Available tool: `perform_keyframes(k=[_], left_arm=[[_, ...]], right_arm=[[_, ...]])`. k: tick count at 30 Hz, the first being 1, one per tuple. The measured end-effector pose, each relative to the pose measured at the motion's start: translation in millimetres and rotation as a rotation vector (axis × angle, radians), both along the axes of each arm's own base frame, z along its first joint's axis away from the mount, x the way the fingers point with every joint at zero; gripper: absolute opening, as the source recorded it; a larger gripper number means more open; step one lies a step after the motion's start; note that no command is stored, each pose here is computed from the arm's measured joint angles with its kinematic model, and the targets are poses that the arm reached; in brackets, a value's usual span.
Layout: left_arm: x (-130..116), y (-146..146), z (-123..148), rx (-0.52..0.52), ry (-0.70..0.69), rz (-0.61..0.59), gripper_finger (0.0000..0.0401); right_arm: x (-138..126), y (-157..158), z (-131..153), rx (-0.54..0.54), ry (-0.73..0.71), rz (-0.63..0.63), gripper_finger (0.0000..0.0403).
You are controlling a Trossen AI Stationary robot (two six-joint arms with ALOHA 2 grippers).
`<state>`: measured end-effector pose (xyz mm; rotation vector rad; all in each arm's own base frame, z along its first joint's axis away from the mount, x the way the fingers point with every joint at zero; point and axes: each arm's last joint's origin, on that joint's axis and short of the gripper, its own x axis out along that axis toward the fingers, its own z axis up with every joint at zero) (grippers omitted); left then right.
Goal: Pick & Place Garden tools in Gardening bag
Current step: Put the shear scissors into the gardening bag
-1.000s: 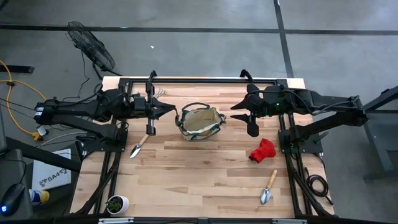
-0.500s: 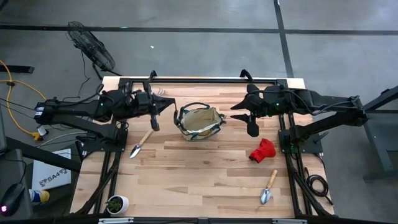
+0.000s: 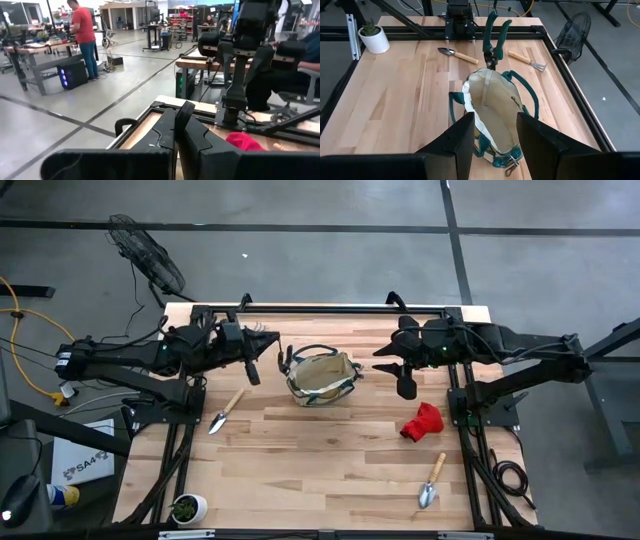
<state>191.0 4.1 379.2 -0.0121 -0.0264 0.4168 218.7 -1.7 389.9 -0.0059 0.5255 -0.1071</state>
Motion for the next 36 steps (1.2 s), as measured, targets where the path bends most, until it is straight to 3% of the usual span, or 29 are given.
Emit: perform_keyframes(k=[12,31,36], left_arm=[[8.7,-1.0,-5.2,-0.14,-0.035,-0.004,0.0],[-1.4,-41.1,-3.3,-0.171,-0.071,0.088,0.0],[5.6,-44.5,-8.0,-0.167,-0.05,0.099,0.0]], right_arm=[[0.1,0.0,-0.1,0.0,0.001,-0.001,0.0138],[-0.2,-0.9,-0.5,-0.01,0.005,-0.03,0.0138],[-0.2,-0.9,-0.4,-0.011,0.004,-0.029,0.0138]])
